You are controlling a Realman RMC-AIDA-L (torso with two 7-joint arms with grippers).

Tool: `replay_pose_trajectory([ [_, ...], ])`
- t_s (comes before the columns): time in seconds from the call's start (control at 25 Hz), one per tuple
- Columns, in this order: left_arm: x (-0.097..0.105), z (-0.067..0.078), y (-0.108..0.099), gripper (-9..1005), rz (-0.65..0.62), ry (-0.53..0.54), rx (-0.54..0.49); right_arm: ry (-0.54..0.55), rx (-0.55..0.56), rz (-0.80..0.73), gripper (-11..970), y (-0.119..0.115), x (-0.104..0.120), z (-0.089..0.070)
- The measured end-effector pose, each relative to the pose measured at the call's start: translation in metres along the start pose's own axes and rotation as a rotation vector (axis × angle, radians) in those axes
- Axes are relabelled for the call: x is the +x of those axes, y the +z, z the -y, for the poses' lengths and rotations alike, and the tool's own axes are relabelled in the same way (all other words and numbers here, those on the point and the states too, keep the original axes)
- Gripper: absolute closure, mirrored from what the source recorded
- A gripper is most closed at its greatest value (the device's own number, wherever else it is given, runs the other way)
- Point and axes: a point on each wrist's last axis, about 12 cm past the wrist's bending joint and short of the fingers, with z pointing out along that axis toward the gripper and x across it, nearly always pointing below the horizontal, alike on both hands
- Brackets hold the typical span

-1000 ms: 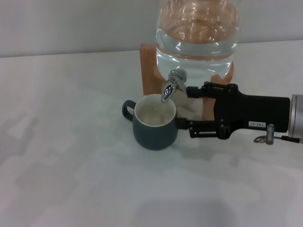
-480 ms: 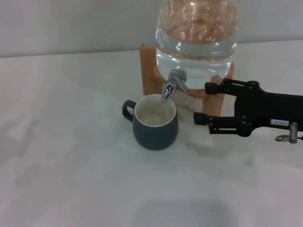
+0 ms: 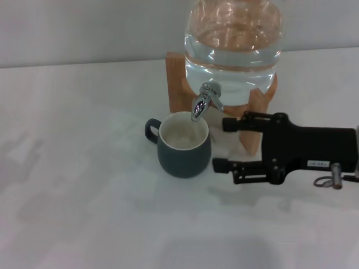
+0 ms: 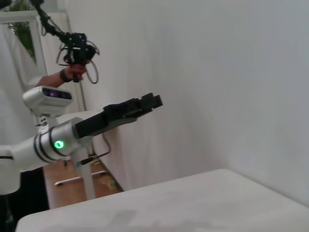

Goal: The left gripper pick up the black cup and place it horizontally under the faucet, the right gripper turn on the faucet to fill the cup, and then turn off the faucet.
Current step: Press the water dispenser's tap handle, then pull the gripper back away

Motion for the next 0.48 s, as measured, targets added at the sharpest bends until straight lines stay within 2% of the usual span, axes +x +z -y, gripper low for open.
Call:
replay_pose_trajectory([
  [0.24, -0.006, 0.0, -0.002, 585, 0.021, 0.002, 0.006, -0.006, -0.026, -0.017, 120, 0.016, 0.001, -0.001],
  [0.48, -0.006, 0.001, -0.003, 585, 0.024, 0.0, 0.008, 0.003, 0.005, -0.026, 120, 0.018, 0.004, 0.003],
])
